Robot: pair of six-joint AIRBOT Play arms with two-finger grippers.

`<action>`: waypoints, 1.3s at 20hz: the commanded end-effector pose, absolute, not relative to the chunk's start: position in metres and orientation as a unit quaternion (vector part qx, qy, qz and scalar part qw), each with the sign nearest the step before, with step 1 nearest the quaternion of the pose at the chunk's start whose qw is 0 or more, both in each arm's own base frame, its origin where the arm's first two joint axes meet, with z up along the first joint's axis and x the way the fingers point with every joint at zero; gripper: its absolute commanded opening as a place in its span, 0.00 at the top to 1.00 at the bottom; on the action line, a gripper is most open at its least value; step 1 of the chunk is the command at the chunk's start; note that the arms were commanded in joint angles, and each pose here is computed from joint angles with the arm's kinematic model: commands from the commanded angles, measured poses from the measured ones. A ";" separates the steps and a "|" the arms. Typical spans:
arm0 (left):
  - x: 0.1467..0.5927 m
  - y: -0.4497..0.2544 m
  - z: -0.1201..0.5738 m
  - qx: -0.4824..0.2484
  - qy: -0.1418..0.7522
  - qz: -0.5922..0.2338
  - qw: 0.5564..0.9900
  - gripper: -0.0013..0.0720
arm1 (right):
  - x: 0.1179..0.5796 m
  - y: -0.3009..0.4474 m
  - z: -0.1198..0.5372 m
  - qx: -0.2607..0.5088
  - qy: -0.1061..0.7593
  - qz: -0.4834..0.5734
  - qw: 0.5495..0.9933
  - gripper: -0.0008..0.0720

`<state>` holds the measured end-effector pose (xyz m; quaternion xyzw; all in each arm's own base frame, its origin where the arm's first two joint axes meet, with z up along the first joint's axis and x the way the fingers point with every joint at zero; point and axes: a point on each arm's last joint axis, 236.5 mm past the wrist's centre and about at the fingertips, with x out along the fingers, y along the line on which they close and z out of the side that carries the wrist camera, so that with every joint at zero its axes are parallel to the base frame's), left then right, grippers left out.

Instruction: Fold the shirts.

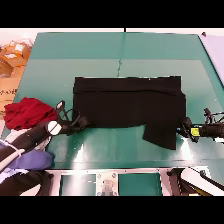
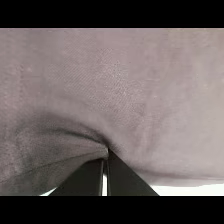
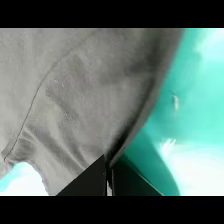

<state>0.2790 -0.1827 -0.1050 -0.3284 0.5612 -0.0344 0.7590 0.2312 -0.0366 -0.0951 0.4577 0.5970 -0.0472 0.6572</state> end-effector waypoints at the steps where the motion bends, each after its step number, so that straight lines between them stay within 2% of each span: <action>1: 0.288 -0.157 -0.099 -0.293 0.574 -0.049 0.763 0.95 | 0.220 -0.033 -0.090 0.463 0.613 -0.037 0.639 0.97; 3: 0.287 -0.145 -0.098 -0.267 0.586 -0.065 0.762 0.95 | 0.212 -0.033 -0.088 0.461 0.624 -0.043 0.630 0.98; 6: 0.272 -0.129 -0.100 -0.217 0.623 -0.080 0.747 0.95 | 0.165 -0.056 -0.092 0.409 0.676 -0.136 0.598 0.98; 9: 0.258 -0.127 -0.095 -0.169 0.650 -0.109 0.733 0.95 | 0.165 -0.060 -0.074 0.402 0.657 -0.158 0.618 0.97; 11: 0.259 -0.132 -0.082 -0.156 0.656 -0.129 0.727 0.95 | 0.184 -0.053 -0.057 0.415 0.629 -0.135 0.644 0.97; 13: 0.275 -0.136 -0.062 -0.150 0.641 -0.143 0.739 0.95 | 0.206 -0.046 -0.034 0.416 0.611 -0.105 0.665 0.97; 16: 0.314 -0.139 -0.026 -0.135 0.600 -0.157 0.773 0.95 | 0.245 -0.036 -0.004 0.409 0.582 -0.062 0.700 0.97; 19: 0.356 -0.140 -0.012 -0.119 0.584 -0.157 0.788 0.95 | 0.298 -0.026 0.016 0.430 0.545 -0.020 0.720 0.97; 22: 0.405 -0.148 -0.016 -0.121 0.579 -0.158 0.791 0.95 | 0.347 -0.031 0.013 0.449 0.534 -0.005 0.717 0.97; 26: 0.469 -0.160 -0.035 -0.129 0.569 -0.158 0.797 0.95 | 0.401 -0.044 -0.034 0.449 0.551 -0.012 0.704 0.97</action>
